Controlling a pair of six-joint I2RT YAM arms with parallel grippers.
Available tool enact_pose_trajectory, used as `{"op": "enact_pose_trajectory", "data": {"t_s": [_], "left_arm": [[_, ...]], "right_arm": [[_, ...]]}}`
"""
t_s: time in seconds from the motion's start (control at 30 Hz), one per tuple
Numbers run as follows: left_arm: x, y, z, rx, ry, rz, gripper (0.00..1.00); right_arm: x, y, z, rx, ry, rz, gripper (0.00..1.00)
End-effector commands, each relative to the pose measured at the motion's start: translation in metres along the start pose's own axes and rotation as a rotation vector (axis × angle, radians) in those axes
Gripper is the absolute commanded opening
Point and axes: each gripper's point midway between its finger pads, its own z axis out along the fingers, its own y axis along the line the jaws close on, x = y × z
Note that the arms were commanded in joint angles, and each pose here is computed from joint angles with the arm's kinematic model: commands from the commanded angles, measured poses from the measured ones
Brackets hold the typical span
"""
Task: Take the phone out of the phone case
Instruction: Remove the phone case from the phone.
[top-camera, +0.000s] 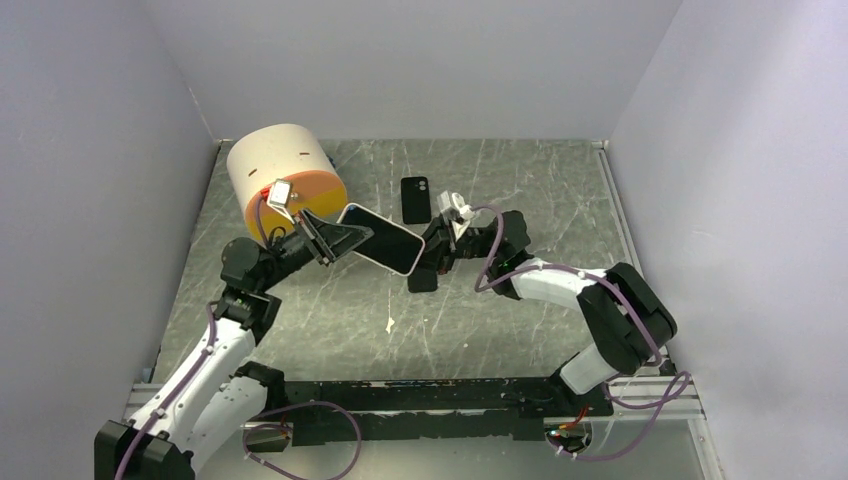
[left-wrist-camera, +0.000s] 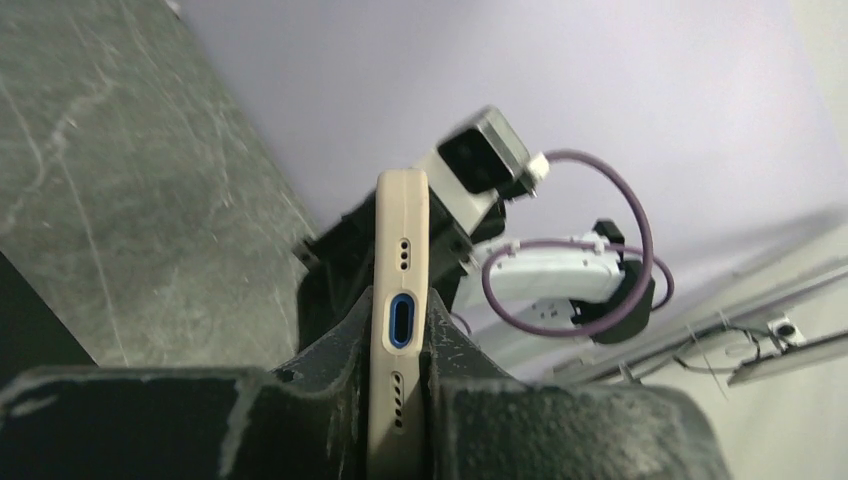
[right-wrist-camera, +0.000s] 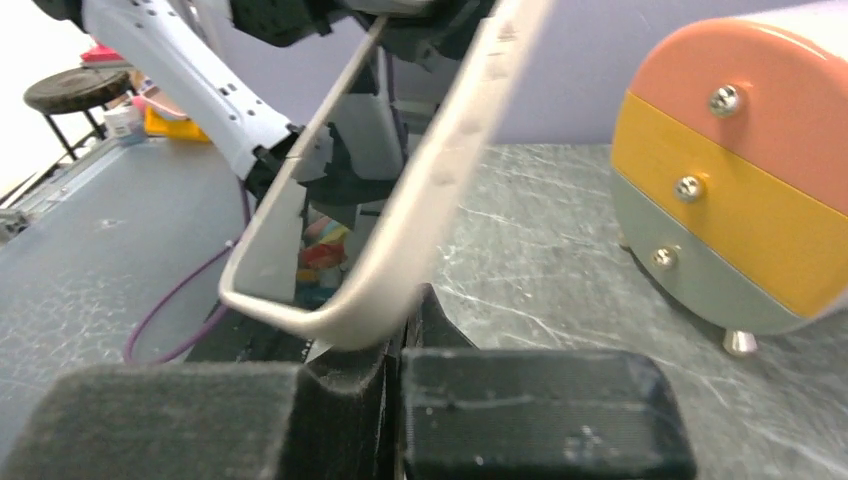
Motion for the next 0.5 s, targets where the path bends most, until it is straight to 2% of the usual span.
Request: {"op": "enact_pose_trajectory", "data": {"t_s": [0.0,0.1,0.2,0.3,0.47], "left_arm": [[-0.001,-0.046,-0.004,0.13,0.058,0.125,0.02],[-0.008,-0.04,-0.005,0.08,0.017,0.216,0.02],[-0.014,-0.038,-0.006,0.053,-0.013,0.282,0.03],[-0.019,-0.039,-0.007,0.038,-0.033,0.32,0.02],[-0.022,-0.041,-0.009,0.046,-0.063,0.329,0.03]], "right_arm": [[-0.012,-0.01,-0.001,0.049,0.006,-0.088,0.02],[-0.01,-0.001,-0.005,0.054,-0.003,-0.063,0.26],[-0.011,0.01,-0.009,0.058,-0.022,-0.047,0.44],[-0.015,0.019,-0.011,0.053,-0.049,-0.037,0.54],[-0.03,0.034,-0.008,0.021,-0.113,-0.037,0.61]]}}
